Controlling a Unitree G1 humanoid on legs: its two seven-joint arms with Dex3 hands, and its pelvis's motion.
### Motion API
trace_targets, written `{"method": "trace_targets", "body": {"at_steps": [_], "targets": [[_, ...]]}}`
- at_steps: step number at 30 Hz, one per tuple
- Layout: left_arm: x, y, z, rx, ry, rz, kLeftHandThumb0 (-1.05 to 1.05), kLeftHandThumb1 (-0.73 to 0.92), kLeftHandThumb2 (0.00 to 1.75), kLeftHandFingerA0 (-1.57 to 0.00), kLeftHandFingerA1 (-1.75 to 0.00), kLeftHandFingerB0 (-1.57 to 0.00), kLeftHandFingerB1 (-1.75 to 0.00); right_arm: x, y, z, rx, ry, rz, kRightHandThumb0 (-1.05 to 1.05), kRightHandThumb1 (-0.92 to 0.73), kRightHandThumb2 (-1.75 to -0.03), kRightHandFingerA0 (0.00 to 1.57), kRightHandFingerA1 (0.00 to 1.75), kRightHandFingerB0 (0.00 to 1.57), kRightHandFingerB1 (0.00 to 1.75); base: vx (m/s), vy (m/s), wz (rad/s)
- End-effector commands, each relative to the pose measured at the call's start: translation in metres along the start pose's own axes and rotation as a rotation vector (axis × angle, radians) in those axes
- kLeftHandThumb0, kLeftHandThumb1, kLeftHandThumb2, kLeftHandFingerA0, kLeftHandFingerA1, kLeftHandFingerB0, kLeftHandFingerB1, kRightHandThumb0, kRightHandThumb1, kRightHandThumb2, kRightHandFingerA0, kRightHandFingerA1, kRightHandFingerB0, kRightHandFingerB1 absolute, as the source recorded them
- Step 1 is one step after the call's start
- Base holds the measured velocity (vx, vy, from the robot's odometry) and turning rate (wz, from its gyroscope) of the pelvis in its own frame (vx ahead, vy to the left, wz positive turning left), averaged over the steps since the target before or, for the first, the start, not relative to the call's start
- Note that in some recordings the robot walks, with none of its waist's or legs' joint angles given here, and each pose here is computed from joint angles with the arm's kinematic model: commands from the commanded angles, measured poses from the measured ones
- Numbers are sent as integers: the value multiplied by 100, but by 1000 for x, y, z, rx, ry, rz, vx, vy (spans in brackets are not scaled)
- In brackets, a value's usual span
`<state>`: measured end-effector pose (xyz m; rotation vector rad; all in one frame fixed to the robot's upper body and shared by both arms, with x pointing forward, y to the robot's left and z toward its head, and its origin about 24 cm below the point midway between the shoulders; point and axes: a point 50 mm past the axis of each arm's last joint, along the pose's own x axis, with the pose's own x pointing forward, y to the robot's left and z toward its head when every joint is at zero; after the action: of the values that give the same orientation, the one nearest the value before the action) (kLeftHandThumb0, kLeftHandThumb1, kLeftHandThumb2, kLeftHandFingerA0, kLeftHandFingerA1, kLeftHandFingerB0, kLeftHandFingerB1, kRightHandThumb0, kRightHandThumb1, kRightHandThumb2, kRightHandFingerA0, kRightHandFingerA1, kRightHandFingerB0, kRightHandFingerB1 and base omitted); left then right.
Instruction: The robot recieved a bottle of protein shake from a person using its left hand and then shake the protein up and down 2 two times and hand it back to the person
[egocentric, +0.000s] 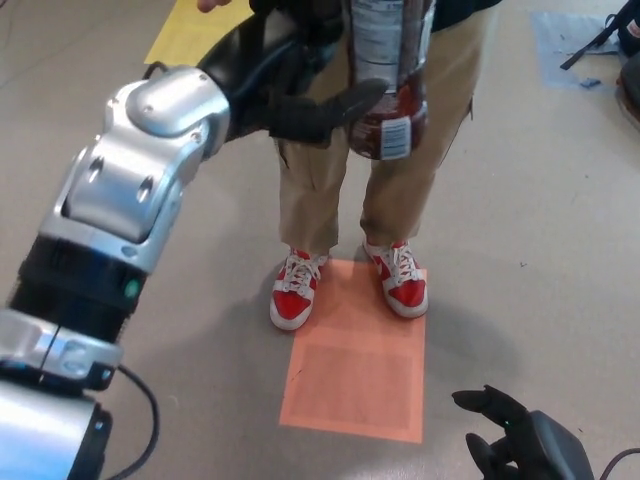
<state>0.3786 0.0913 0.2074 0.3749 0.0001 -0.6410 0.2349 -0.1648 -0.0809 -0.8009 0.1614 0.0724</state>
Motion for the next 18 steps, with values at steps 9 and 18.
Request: {"method": "trace_targets", "body": {"at_steps": [9, 18], "targets": [[26, -27, 16, -204, 310, -302, -88, 65, 60, 0, 0, 0, 0, 5, -13, 4, 46, -50, -93, -30, -86, -65, 90, 56, 55, 43, 0, 0, 0], [30, -23, 13, -262, 289, -216, -83, 62, 59, 0, 0, 0, 0, 7, -16, 7, 52, -76, -108, -30, -84, -65, 91, 56, 55, 44, 0, 0, 0]]}}
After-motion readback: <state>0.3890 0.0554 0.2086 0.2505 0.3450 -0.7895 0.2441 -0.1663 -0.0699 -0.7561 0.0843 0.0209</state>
